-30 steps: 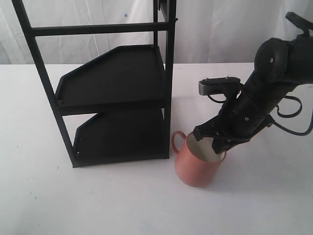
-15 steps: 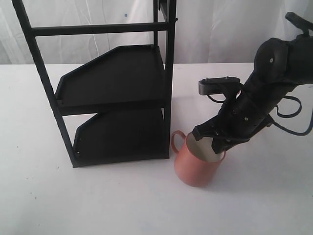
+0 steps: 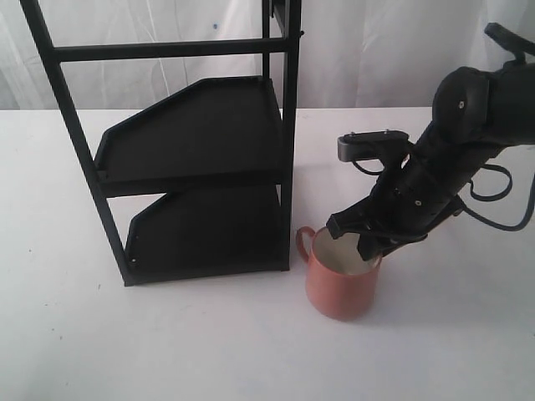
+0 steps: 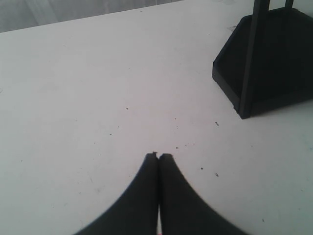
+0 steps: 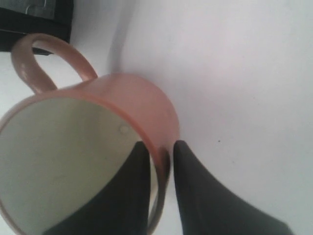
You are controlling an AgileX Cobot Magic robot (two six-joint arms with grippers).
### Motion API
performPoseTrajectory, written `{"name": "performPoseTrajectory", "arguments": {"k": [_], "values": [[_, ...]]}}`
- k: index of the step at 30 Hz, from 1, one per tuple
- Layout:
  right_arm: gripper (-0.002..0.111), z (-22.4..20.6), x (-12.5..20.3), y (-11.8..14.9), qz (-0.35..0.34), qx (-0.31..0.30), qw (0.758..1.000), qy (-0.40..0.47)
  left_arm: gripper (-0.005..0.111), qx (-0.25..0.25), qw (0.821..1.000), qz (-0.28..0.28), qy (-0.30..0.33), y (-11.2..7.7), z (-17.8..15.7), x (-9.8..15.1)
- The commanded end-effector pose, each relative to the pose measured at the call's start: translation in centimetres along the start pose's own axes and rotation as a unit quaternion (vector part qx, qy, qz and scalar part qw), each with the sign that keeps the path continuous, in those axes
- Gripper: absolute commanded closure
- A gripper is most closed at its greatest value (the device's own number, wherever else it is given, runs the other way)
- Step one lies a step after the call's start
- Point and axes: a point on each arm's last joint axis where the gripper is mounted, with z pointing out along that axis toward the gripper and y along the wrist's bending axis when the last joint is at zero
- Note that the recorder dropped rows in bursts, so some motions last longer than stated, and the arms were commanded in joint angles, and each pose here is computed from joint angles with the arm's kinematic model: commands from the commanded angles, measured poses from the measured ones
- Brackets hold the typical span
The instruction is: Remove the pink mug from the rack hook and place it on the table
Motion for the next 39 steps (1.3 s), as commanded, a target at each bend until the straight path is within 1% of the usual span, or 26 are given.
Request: {"name": "performPoseTrajectory", "arguments": {"k": [1, 7, 10, 17, 23, 26, 27, 29, 31, 34, 35, 36, 37, 38, 39], "values": [[0.09, 0.0, -0.1, 0.0, -0.002, 0.002, 1.0, -0.004, 0.107, 0.0, 1.0, -0.003, -0.003, 0.0, 0.0, 0.1], [0.082, -0.1, -0.1, 0.0, -0.003, 0.002, 1.0, -0.005, 0.107, 0.0, 1.0, -0.003, -0.003, 0.0, 0.0, 0.1], [0.082, -0.9, -0.6, 0.2, -0.006, 0.001, 1.0, -0.016, 0.107, 0.0, 1.0, -0.003, -0.003, 0.0, 0.0, 0.1], [0.082, -6.7, -1.5, 1.3, -0.026, -0.008, 0.999, -0.046, 0.107, 0.0, 1.0, -0.003, -0.003, 0.0, 0.0, 0.1], [0.083, -10.4, -1.0, 1.5, -0.05, 0.02, 0.993, -0.108, 0.107, 0.0, 1.0, -0.003, -0.003, 0.0, 0.0, 0.1], [0.089, -11.5, -1.1, 1.0, -0.062, 0.053, 0.986, -0.143, 0.107, 0.0, 1.0, -0.003, -0.003, 0.0, 0.0, 0.1], [0.092, -11.6, -1.2, 0.7, -0.057, 0.067, 0.984, -0.156, 0.107, 0.0, 1.0, -0.003, -0.003, 0.0, 0.0, 0.1], [0.1, -11.3, -1.3, -0.6, -0.027, 0.101, 0.978, -0.181, 0.107, 0.0, 1.0, -0.003, -0.003, 0.0, 0.0, 0.1], [0.108, -10.5, -1.2, -1.8, -0.002, 0.112, 0.976, -0.186, 0.107, 0.0, 1.0, -0.003, -0.003, 0.0, 0.0, 0.1], [0.108, -10.0, -1.0, -3.6, 0.04, 0.11, 0.973, -0.199, 0.107, 0.0, 1.0, -0.003, -0.003, 0.0, 0.0, 0.1], [0.108, -10.7, -0.9, -4.4, 0.081, 0.094, 0.968, -0.218, 0.107, 0.0, 1.0, -0.003, -0.003, 0.0, 0.0, 0.1], [0.108, -11.3, -0.7, -4.7, 0.095, 0.088, 0.965, -0.23, 0.107, 0.0, 1.0, -0.003, -0.003, 0.0, 0.0, 0.1], [0.108, -12.7, -0.3, -4.9, 0.104, 0.089, 0.958, -0.25, 0.107, 0.0, 1.0, -0.003, -0.003, 0.0, 0.0, 0.1], [0.108, -13.2, 0.0, -4.9, 0.099, 0.093, 0.956, -0.259, 0.107, 0.0, 1.0, -0.003, -0.003, 0.0, 0.0, 0.1], [0.108, -14.6, 1.0, -4.7, 0.088, 0.109, 0.947, -0.289, 0.107, 0.0, 1.0, -0.003, -0.003, 0.0, 0.0, 0.1]]}}
